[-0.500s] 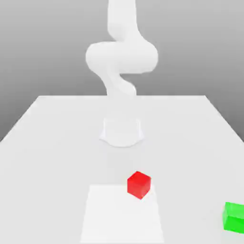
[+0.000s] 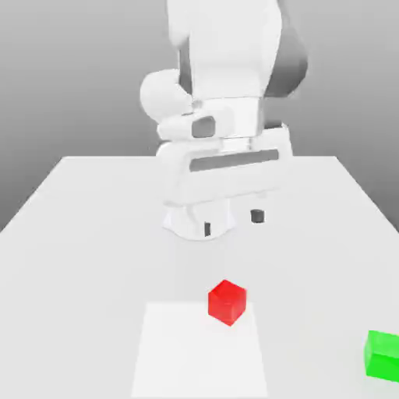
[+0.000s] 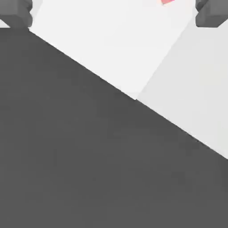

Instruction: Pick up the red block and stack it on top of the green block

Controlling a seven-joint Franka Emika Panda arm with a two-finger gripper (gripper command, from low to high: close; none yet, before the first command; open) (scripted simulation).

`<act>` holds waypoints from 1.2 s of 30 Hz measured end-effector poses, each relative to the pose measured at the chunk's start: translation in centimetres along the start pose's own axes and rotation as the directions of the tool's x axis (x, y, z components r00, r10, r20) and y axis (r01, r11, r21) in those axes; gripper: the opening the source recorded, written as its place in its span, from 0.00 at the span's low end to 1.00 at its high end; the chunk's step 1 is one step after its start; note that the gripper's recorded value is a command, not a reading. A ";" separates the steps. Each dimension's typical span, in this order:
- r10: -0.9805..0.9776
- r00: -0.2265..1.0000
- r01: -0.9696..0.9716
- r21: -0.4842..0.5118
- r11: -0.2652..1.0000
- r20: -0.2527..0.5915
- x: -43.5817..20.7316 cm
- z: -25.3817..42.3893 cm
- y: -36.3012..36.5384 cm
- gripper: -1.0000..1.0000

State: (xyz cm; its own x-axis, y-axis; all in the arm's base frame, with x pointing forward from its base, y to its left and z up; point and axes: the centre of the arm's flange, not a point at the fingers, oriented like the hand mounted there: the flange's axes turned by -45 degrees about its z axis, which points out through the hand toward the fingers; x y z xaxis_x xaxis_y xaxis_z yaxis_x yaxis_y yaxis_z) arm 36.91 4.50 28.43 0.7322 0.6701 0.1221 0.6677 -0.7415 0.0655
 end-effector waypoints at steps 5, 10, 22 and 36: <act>-0.161 0.982 0.153 0.080 0.985 0.103 -3.4 9.5 -3.6 0.50; -0.164 0.980 0.156 0.083 0.984 0.110 -4.2 13.0 -4.0 0.00; -0.164 0.980 0.155 0.085 0.984 0.110 -3.7 8.9 -3.6 0.00; -0.468 0.879 0.459 0.102 0.883 0.091 13.2 5.9 -8.5 0.00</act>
State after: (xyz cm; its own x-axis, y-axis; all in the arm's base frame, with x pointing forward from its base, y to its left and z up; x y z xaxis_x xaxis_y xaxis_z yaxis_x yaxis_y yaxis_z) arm 41.67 19.84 23.59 0.3436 0.9390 -0.0133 0.9391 -0.3435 0.0131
